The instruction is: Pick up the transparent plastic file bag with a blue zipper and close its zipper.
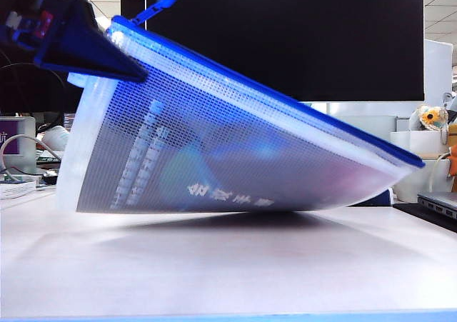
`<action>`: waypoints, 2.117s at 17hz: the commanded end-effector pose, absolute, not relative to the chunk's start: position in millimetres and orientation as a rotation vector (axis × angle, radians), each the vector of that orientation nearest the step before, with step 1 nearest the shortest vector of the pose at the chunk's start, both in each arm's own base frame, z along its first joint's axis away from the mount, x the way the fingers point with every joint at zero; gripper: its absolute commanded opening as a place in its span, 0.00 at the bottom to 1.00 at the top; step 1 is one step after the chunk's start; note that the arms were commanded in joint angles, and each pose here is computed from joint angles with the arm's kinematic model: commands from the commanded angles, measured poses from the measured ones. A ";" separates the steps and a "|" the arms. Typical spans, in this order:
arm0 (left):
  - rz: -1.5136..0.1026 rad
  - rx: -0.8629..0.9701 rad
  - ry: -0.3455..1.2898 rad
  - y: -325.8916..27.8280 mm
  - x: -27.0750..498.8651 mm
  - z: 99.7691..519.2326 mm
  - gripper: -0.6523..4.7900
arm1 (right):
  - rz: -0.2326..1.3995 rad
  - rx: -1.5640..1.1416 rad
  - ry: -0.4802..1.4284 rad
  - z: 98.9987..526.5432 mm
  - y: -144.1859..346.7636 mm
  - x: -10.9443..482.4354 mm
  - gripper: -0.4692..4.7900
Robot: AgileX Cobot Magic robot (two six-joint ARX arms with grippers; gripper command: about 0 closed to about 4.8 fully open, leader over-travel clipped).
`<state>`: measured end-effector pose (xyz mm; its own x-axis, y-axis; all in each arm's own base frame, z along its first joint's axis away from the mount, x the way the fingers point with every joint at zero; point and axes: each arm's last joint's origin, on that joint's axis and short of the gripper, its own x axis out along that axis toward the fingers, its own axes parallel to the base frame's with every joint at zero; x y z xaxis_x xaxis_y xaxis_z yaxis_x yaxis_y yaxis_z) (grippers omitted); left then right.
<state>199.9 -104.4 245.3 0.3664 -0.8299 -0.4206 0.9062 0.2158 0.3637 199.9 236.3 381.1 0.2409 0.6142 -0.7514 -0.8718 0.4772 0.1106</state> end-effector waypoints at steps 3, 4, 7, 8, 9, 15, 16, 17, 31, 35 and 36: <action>-1.168 0.615 0.047 -96.6 186.8 266.9 0.11 | 0.850 -0.464 0.880 374.9 222.5 210.0 0.08; -1.154 0.610 0.039 -93.9 184.8 270.1 0.11 | 0.801 -0.480 0.903 371.2 219.0 215.4 0.08; -1.134 0.599 0.053 -88.6 181.2 272.7 0.11 | 0.684 -0.516 0.952 363.5 206.7 228.9 0.08; -1.130 0.594 0.071 -86.0 180.6 271.9 0.11 | 0.643 -0.535 0.970 360.4 199.9 234.6 0.08; -1.127 0.592 0.096 -84.9 179.9 270.3 0.11 | 0.568 -0.554 0.989 356.5 191.2 240.4 0.08; -1.109 0.595 0.130 -82.5 177.9 269.2 0.11 | 0.217 -0.486 1.239 303.7 109.2 277.3 0.08; -1.107 0.596 0.130 -82.4 177.9 269.2 0.11 | 0.216 -0.483 1.234 303.6 108.9 277.9 0.08; -1.107 0.596 0.129 -82.4 178.0 269.3 0.11 | 0.216 -0.481 1.225 304.2 109.1 278.4 0.08; -1.044 0.567 0.145 -82.1 180.4 271.5 1.00 | 0.580 -0.094 1.182 307.6 104.3 289.8 0.63; -1.024 0.505 0.183 -81.9 180.6 271.7 1.00 | 0.463 -0.168 1.248 304.6 99.2 285.3 0.63; -1.020 0.502 0.187 -81.8 180.7 271.6 1.00 | 0.370 -0.243 1.293 302.7 95.0 281.9 0.63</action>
